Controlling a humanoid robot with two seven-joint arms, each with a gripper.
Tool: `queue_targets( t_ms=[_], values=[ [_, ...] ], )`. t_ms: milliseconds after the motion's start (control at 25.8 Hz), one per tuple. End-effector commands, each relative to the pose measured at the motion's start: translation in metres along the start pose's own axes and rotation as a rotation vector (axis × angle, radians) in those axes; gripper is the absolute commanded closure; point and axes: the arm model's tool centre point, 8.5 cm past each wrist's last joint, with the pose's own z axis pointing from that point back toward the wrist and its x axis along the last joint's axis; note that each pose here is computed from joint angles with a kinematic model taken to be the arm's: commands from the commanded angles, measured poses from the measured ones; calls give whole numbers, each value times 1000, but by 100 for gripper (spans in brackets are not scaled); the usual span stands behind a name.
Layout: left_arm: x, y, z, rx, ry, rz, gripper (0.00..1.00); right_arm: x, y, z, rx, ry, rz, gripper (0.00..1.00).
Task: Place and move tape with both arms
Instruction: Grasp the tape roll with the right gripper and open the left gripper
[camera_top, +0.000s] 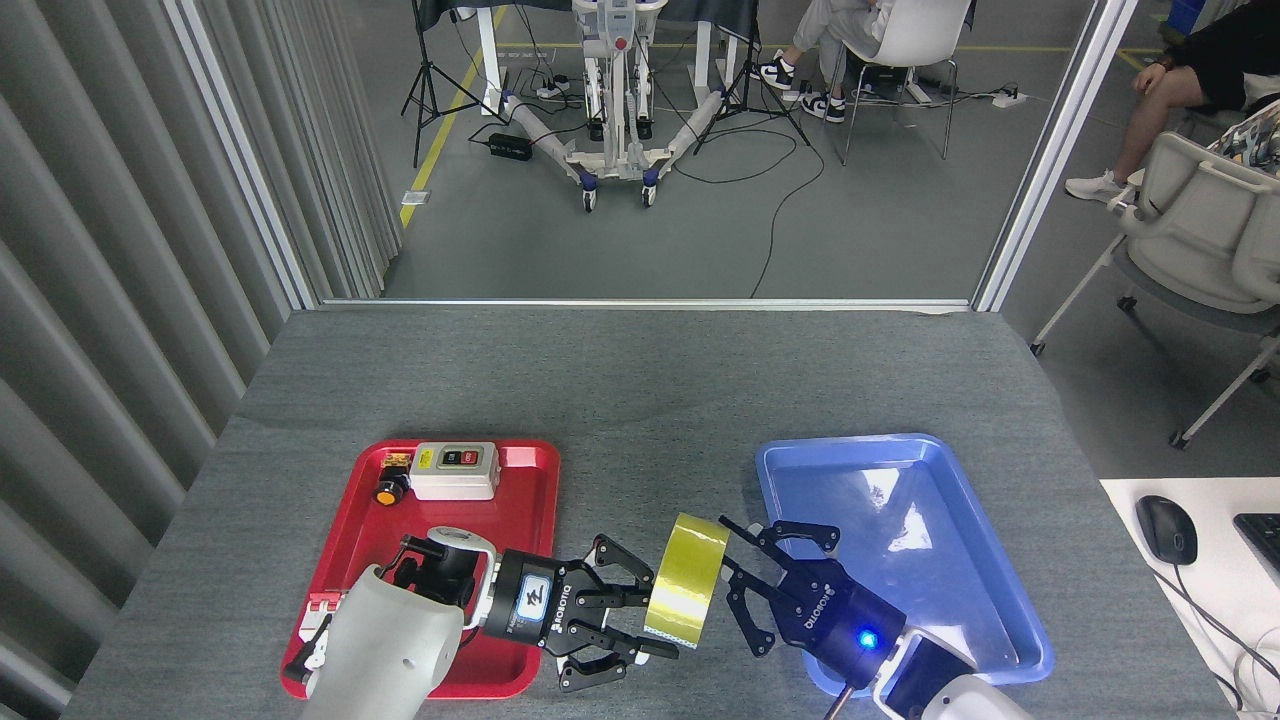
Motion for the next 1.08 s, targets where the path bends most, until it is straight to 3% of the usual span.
queue_targets(
  t_ms=[0,39,77,271,465,620,813,1046],
  values=[
    [-1,1,0,0,5,-17,23,-2,0,2,2,11,11,90],
    [-1,1,0,4,9,-18,4,-3,0,2,1,11,13,90],
    [-1,1,0,5,7,-18,0,-3,0,3,2,10,14,90],
    [-1,3,1,11,-7,-42,0,-3,0,3,-1,9,13,90],
    [5,7,5,56,-50,-175,0,-3,-2,7,-6,-7,9,90],
    [5,22,17,213,-68,-297,0,-10,-1,16,5,-2,-10,90],
    [9,43,41,487,-31,-618,0,-12,0,19,10,-2,-10,93],
    [11,53,80,671,88,-852,0,-10,-5,20,-7,-7,-16,93]
  ],
)
